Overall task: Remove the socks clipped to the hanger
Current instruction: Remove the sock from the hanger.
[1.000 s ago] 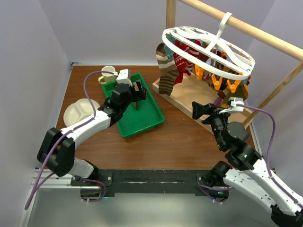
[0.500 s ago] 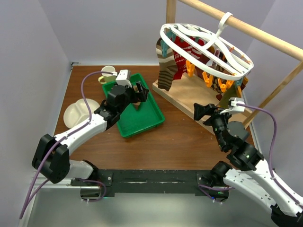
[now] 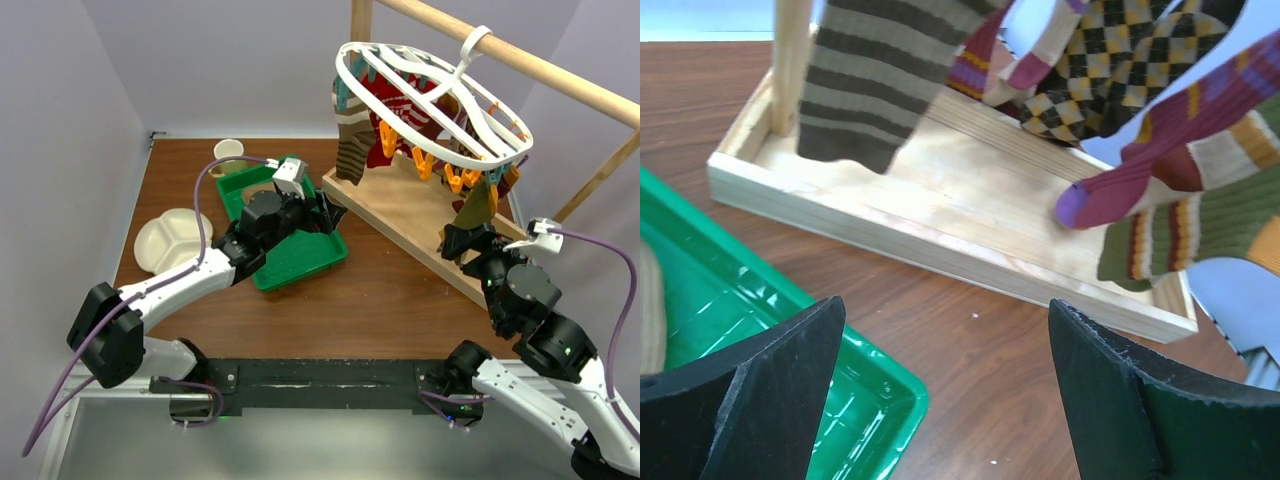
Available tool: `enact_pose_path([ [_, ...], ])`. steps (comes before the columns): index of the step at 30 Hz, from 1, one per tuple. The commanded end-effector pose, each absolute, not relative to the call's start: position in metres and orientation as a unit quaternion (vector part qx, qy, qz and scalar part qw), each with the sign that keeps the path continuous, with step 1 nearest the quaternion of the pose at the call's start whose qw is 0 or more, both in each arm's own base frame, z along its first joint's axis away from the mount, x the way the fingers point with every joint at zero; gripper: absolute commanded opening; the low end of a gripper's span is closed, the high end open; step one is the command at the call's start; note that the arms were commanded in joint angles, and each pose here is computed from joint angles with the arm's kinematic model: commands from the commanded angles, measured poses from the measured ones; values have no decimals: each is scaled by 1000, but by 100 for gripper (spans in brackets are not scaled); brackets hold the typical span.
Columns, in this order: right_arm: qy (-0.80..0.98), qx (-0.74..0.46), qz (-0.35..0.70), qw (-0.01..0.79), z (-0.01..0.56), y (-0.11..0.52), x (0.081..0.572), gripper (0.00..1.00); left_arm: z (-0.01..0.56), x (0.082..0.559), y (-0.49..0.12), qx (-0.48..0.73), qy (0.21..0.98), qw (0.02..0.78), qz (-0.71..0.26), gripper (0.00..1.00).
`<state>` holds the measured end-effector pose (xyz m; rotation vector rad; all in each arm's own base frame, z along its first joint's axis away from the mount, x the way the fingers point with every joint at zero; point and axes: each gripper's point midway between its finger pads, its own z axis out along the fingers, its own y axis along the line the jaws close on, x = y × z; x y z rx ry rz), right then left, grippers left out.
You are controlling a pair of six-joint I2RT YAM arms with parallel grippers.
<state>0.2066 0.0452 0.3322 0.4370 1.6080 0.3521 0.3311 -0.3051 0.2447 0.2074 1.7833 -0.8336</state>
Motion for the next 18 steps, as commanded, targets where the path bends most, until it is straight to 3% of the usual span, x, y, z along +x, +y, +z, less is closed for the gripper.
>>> enact_pose_path([
  [1, 719, 241, 130, 639, 318, 27, 199, 90, 279, 323, -312, 111, 713, 575, -386, 87],
  [18, 690, 248, 92, 674, 279, 68, 267, 84, 301, 303, -306, 140, 695, 579, -401, 86],
])
